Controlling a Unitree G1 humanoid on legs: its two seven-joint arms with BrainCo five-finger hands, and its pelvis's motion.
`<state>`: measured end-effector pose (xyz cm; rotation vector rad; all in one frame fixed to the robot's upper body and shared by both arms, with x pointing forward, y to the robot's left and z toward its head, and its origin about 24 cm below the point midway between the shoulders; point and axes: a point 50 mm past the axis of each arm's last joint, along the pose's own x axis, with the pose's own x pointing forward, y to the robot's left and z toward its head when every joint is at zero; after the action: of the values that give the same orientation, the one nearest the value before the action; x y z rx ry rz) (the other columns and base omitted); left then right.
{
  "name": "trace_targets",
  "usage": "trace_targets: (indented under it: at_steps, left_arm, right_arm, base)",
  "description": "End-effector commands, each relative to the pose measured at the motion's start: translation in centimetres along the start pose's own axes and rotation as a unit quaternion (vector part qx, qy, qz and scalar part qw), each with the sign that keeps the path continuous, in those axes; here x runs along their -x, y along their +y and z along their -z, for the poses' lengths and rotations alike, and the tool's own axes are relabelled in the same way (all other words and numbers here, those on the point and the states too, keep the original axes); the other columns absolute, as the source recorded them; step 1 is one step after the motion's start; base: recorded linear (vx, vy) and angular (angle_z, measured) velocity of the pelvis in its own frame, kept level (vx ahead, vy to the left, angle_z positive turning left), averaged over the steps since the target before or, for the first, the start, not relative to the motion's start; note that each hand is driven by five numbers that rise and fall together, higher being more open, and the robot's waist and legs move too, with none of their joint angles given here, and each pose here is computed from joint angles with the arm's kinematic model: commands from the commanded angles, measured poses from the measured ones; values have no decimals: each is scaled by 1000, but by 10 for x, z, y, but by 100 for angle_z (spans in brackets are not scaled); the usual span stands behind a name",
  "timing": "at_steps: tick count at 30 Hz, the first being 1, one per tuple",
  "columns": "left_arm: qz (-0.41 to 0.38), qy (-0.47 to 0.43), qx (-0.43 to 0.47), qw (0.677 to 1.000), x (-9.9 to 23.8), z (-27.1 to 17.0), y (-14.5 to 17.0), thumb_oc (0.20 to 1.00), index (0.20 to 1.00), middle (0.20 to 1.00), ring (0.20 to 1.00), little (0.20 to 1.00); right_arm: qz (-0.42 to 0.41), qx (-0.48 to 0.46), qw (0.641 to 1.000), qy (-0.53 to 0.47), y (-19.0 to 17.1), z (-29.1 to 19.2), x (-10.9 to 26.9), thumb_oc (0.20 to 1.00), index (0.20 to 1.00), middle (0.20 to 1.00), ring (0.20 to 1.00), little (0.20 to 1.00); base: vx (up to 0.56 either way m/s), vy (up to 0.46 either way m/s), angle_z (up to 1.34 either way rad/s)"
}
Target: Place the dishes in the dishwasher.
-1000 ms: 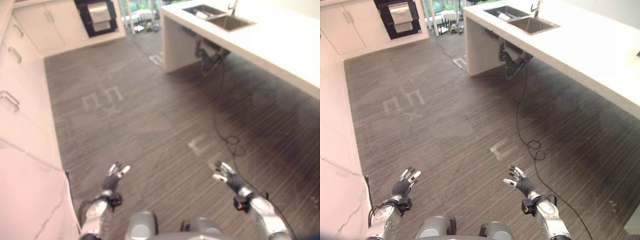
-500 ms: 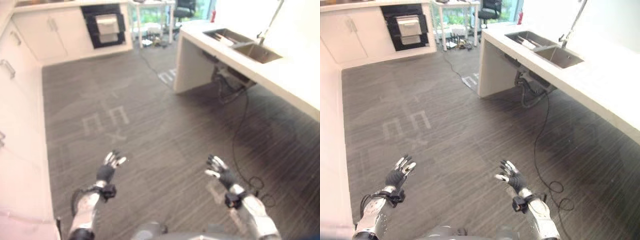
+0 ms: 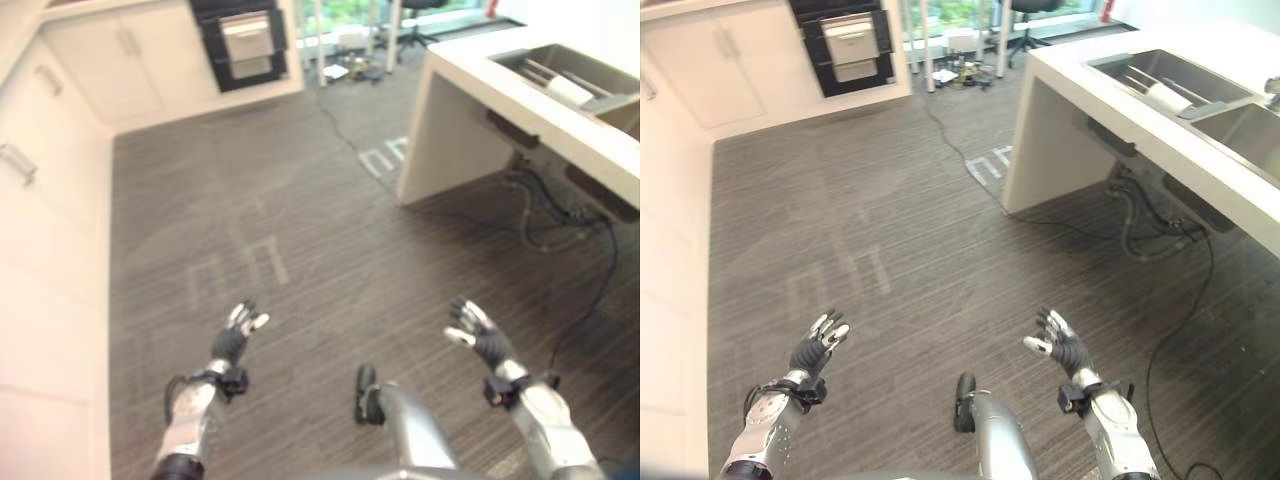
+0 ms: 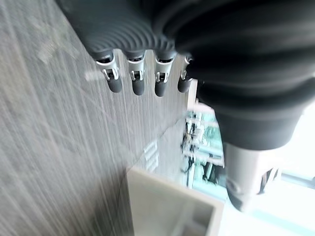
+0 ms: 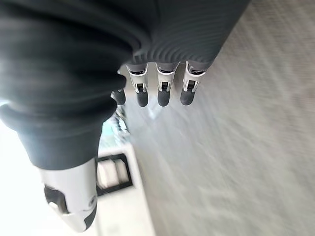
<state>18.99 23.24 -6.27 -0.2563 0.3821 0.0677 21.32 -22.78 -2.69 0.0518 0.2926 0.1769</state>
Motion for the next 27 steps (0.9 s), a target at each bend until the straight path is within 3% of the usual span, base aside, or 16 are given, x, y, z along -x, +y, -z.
trace_targets:
  at_steps: [1,7,13,19,23,27]
  left_arm:
    - [14,-66,-53,996,1,-30,1,1000,1000,1000,1000,1000]
    - [-2,-74,-52,996,9,-29,10,1000,1000,1000,1000,1000]
    - [-4,-198,-70,978,17,-78,12,1000,1000,1000,1000,1000]
    - [46,-341,-127,930,21,-150,-7,1000,1000,1000,1000,1000]
    - [95,-456,-178,867,45,-193,-32,1000,1000,1000,1000,1000]
    - [90,-526,-191,824,60,-214,-42,1000,1000,1000,1000,1000]
  right_arm:
    - [-14,24,999,-42,-13,-19,12,1000,1000,1000,1000,1000]
    - [-54,42,994,-88,1,-47,0,1000,1000,1000,1000,1000]
    - [-86,67,985,-136,10,-73,1,1000,1000,1000,1000,1000]
    - [-78,53,976,-195,12,-98,12,1000,1000,1000,1000,1000]
    - [-55,33,967,-248,10,-117,22,1000,1000,1000,1000,1000]
    - [-83,23,957,-277,21,-127,16,1000,1000,1000,1000,1000]
  base:
    - [245,-250,-175]
    - [318,21,-89]
    - [302,184,-74]
    - [243,219,-51]
    - [244,232,9]
    - [133,154,6]
